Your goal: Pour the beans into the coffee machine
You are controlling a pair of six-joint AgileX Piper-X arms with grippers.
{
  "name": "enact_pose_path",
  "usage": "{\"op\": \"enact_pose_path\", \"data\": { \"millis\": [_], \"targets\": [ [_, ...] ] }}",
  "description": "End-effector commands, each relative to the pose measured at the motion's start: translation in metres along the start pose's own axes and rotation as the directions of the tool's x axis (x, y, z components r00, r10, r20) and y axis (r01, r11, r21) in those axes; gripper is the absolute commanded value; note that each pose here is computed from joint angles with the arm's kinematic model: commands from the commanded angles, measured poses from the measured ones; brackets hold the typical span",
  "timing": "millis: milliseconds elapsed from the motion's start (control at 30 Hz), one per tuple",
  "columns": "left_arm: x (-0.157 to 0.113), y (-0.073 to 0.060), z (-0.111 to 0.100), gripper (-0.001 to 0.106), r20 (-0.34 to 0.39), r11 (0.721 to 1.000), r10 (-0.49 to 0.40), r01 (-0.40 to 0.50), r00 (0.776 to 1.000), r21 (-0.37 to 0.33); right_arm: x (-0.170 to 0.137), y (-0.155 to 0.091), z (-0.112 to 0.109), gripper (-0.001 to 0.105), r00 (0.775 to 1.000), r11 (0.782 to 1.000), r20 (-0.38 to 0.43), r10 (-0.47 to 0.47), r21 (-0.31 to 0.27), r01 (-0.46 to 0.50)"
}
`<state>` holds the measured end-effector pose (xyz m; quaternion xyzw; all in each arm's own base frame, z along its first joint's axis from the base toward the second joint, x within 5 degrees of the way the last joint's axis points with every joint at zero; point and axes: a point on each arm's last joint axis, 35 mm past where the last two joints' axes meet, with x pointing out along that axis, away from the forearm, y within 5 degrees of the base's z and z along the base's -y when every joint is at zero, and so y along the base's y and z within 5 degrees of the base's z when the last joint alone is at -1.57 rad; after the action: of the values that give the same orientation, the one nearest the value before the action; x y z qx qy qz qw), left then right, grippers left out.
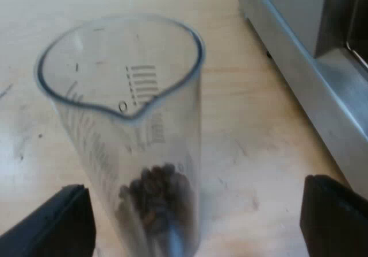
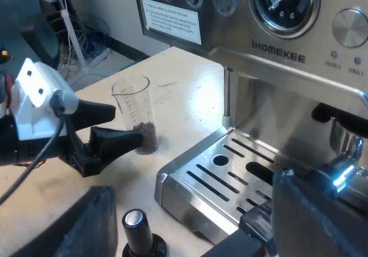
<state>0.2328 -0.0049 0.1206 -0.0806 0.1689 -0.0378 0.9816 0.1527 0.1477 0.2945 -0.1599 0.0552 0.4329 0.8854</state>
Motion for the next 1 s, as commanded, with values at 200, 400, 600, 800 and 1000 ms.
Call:
{"op": "enact_pose_path", "data": {
  "millis": [200, 400, 600, 800, 1000],
  "targets": [
    [0.017, 0.002, 0.010, 0.101, 0.055, 0.999, 0.045, -0.045, 0.997, -0.004, -0.001, -0.001, 0.006, 0.059, 1.000, 1.000, 0.026, 0.001, -0.015, 0.000],
    [0.027, 0.003, 0.014, 0.101, 0.064, 0.997, 0.073, -0.072, 0.995, -0.005, -0.001, -0.001, 0.006, 0.059, 1.000, 1.000, 0.026, 0.001, -0.015, 0.000],
    [0.027, 0.003, 0.014, 0.101, 0.065, 0.997, 0.073, -0.073, 0.995, -0.002, -0.001, -0.001, 0.006, 0.059, 1.000, 1.000, 0.026, 0.001, -0.015, 0.000],
    [0.031, 0.003, 0.015, 0.101, 0.063, 0.997, 0.073, -0.073, 0.995, 0.008, -0.001, -0.001, 0.006, 0.059, 1.000, 1.000, 0.026, 0.001, -0.015, 0.000],
    [0.043, 0.004, 0.019, 0.101, 0.074, 0.997, 0.071, -0.073, 0.995, 0.019, -0.001, -0.001, 0.006, 0.059, 1.000, 1.000, 0.026, 0.001, -0.015, 0.000]
  ]
}}
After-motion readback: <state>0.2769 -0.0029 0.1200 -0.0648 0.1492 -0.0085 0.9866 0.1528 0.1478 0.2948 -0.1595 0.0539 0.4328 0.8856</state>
